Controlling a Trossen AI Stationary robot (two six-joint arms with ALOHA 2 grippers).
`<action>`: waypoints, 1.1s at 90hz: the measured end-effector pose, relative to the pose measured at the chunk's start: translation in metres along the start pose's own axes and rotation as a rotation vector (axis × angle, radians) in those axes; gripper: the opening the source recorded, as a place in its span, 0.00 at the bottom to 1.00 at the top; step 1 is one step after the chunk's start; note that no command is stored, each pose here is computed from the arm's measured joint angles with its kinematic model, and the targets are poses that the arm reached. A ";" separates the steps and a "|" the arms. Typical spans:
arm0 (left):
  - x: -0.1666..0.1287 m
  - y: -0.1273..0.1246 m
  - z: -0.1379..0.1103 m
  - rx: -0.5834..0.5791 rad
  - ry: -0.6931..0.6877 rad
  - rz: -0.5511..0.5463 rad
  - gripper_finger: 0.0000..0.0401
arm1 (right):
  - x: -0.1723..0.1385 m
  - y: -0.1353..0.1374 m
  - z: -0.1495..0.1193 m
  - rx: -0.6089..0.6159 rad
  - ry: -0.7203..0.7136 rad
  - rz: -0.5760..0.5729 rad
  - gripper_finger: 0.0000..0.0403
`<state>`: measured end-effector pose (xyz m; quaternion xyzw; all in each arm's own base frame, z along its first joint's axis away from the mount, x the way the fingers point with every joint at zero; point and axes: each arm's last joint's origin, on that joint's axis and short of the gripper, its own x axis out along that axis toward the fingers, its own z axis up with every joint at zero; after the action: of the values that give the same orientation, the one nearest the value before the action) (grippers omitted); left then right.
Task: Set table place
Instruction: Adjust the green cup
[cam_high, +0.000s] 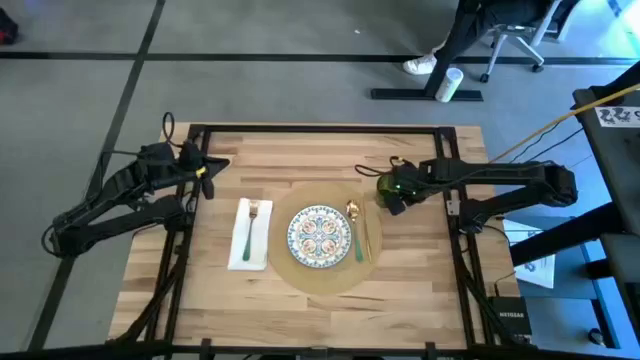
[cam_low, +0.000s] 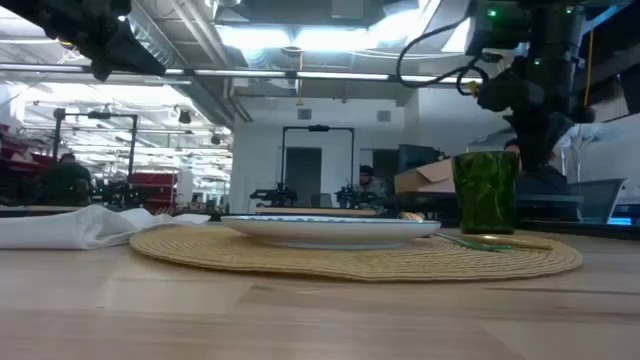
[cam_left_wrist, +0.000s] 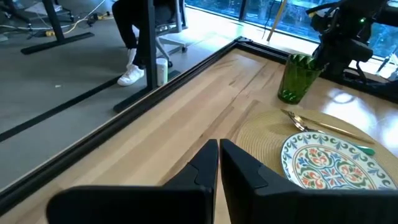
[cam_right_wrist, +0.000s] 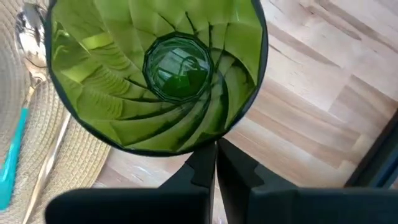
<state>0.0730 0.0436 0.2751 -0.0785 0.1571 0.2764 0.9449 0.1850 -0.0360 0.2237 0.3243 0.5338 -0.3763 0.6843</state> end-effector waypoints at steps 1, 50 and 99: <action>0.000 0.000 0.000 0.000 0.000 0.000 0.00 | 0.000 0.000 0.000 0.000 -0.002 0.000 0.00; 0.000 0.000 0.000 0.000 0.000 0.000 0.00 | 0.003 0.003 0.003 -0.010 -0.018 -0.003 0.00; 0.000 0.000 0.000 0.000 0.000 0.000 0.00 | 0.008 0.008 0.006 -0.040 -0.030 0.000 0.00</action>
<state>0.0731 0.0437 0.2750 -0.0786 0.1573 0.2763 0.9449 0.1961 -0.0385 0.2171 0.3049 0.5307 -0.3705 0.6986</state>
